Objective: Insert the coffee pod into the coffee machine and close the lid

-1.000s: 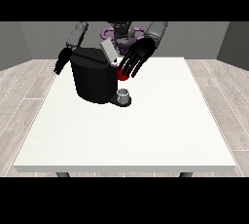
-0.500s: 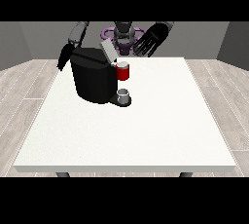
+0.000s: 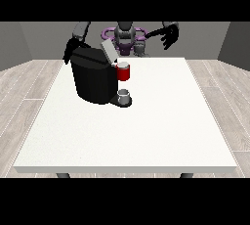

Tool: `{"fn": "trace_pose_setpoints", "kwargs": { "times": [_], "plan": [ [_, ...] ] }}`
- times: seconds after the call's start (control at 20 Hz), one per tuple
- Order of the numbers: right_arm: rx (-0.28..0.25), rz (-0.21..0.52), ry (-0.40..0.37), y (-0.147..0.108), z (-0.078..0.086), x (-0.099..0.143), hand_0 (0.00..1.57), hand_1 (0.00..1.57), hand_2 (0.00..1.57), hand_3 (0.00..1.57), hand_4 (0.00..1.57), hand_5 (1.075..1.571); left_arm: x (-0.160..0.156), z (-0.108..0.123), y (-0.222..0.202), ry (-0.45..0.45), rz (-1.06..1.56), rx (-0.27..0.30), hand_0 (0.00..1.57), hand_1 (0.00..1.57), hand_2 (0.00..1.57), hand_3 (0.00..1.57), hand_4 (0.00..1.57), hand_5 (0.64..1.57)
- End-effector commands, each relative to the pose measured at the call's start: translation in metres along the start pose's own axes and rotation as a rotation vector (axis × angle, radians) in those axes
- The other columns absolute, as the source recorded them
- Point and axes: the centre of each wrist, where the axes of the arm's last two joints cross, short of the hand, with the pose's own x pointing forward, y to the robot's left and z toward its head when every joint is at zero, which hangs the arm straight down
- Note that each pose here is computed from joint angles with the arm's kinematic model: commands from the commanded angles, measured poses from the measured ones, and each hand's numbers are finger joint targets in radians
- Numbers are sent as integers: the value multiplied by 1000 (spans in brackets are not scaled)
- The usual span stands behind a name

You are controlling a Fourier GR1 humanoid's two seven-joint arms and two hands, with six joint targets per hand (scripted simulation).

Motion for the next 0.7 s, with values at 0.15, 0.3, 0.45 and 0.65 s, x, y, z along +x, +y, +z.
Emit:
{"fn": "trace_pose_setpoints", "kwargs": {
  "times": [0.15,0.3,0.45,0.65],
  "plan": [
    [85,-55,-61,13,7,17,0,0,0,0,0,1571,-71,61,-27,164,193,21,0,0,0,0,323,1571],
    [171,-102,-92,17,4,30,0,0,0,0,0,1571,-66,56,-36,224,212,12,0,0,0,0,386,1571],
    [254,-88,-152,25,-2,67,0,0,0,0,0,1571,-84,77,-43,253,246,13,0,0,0,0,404,1571],
    [271,-24,-230,17,-9,90,0,0,0,0,154,1571,-85,85,-48,250,283,7,0,0,0,0,429,1571]
  ]
}}
